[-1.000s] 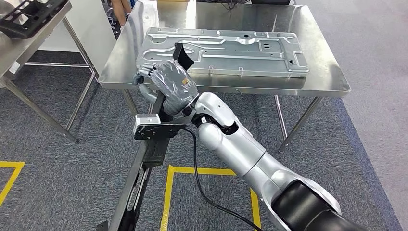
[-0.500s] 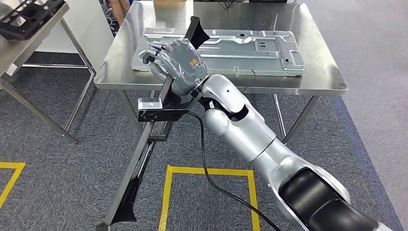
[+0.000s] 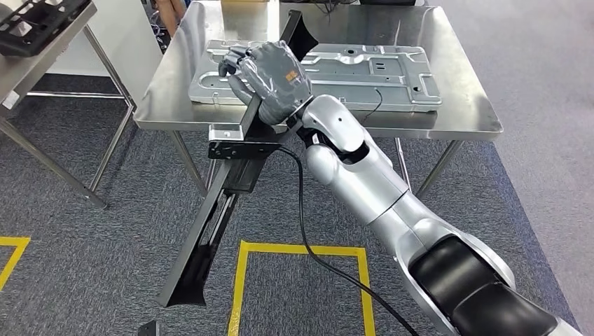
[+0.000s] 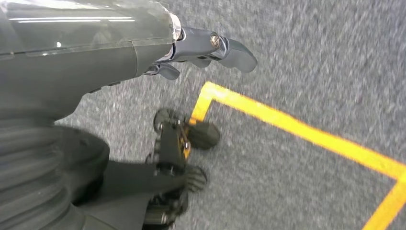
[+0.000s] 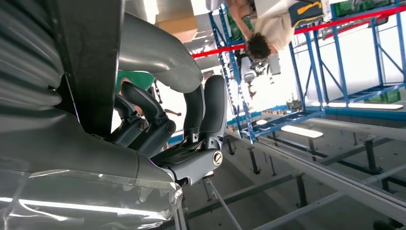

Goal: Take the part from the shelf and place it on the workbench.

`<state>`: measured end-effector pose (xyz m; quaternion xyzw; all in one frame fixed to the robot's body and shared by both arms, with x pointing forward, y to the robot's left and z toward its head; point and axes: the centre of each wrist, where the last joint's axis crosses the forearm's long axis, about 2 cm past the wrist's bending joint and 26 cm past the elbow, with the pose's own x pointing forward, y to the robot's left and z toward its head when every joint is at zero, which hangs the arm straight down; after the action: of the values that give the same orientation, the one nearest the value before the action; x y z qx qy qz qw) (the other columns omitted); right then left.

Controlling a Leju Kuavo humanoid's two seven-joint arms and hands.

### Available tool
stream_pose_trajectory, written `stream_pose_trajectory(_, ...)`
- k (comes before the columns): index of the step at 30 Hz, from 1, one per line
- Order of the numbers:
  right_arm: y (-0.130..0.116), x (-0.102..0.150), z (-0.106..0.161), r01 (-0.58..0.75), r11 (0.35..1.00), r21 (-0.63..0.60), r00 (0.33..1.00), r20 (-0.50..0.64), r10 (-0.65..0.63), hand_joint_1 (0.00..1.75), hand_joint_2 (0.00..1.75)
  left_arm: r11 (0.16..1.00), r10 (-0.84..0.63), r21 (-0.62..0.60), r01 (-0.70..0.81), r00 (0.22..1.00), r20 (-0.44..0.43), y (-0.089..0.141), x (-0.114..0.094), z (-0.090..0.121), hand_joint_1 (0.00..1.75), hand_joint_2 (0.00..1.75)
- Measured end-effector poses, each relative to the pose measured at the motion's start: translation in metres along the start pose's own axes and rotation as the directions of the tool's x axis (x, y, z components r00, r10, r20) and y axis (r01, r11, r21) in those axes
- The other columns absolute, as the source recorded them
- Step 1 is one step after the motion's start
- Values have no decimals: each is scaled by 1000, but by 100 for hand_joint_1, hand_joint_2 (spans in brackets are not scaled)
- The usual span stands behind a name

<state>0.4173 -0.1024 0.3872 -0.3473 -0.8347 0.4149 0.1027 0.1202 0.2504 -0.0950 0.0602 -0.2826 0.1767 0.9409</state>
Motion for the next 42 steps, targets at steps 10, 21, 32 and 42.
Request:
stream_pose_trajectory(10,-7,-37,-3,-96,995,20,991,-87,97,175,175,1000,-9,10,9,1000,-10,3,-2,0,0,175)
stream_pose_trajectory(21,-6,-104,10,-148,987,55,958,-240,157,175,175,997,-70,21,72,996,-60,6,7,-4,0,175)
stream_pose_trajectory(32,-9,-140,26,-166,974,155,903,-374,213,175,175,994,-75,76,81,994,-75,9,17,-8,0,175)
stream_pose_trajectory(42,-6,-149,35,-166,964,209,881,-407,240,175,175,994,-64,80,70,995,-80,6,19,-8,0,175)
